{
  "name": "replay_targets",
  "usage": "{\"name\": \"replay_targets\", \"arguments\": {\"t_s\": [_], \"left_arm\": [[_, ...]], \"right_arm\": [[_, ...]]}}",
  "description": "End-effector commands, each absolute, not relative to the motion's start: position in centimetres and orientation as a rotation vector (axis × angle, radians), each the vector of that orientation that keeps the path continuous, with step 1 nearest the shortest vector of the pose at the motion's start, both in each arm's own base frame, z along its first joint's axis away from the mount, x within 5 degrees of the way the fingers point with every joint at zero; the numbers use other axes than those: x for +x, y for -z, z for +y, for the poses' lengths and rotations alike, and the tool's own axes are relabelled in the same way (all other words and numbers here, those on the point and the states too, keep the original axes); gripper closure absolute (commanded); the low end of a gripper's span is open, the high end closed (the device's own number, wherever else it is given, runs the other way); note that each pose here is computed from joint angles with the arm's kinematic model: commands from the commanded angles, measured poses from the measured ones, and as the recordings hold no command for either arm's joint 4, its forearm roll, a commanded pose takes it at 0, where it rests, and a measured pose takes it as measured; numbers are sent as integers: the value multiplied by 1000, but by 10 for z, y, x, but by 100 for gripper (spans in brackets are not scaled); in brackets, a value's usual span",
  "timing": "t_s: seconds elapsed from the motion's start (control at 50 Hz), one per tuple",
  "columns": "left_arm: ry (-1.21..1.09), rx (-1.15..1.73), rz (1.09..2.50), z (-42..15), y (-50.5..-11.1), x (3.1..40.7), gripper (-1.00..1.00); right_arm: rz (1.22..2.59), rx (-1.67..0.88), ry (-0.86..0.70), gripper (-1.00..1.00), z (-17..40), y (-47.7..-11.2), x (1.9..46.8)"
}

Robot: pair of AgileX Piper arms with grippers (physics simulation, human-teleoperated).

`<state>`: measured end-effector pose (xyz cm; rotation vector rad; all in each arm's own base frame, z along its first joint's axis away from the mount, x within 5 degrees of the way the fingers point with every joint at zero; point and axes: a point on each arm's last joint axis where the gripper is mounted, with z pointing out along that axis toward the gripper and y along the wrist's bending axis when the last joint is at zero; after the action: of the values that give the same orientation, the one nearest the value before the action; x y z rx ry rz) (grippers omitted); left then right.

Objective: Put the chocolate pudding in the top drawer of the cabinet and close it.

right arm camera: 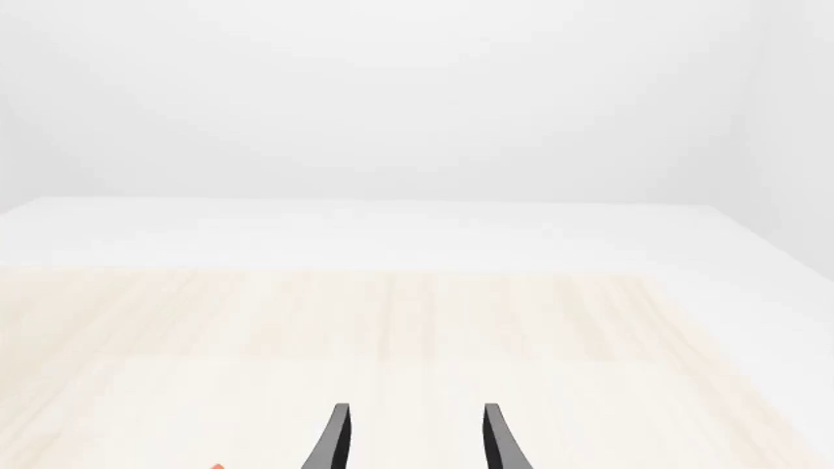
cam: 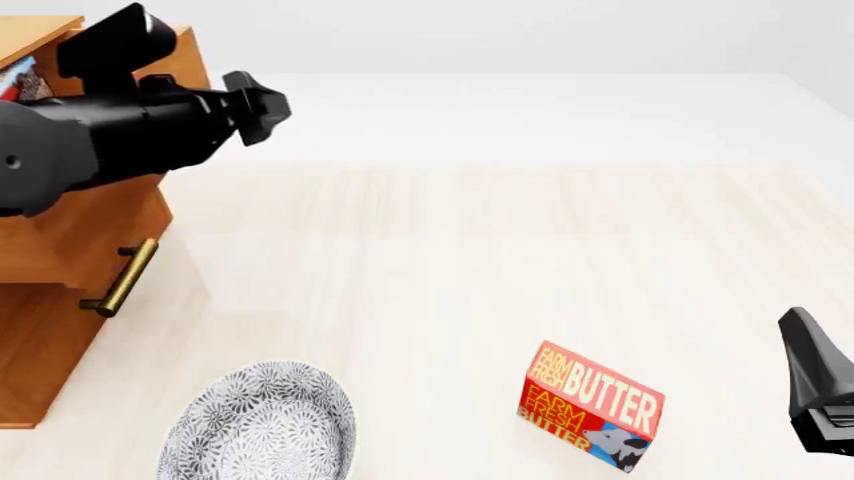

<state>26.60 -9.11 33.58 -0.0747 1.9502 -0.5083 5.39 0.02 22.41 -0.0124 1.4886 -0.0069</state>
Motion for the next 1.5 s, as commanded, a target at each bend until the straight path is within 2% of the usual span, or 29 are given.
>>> {"name": "replay_targets", "arguments": {"t_s": [0.02, 1.5], "left_arm": [[358, 9, 2021, -83, -310, 283, -100], [237, -46, 2054, -52, -285, 308, -100]], "right_arm": [[1489, -12, 7, -100, 0, -224, 54], [1488, -12, 7, -100, 0, -224, 54]]}}
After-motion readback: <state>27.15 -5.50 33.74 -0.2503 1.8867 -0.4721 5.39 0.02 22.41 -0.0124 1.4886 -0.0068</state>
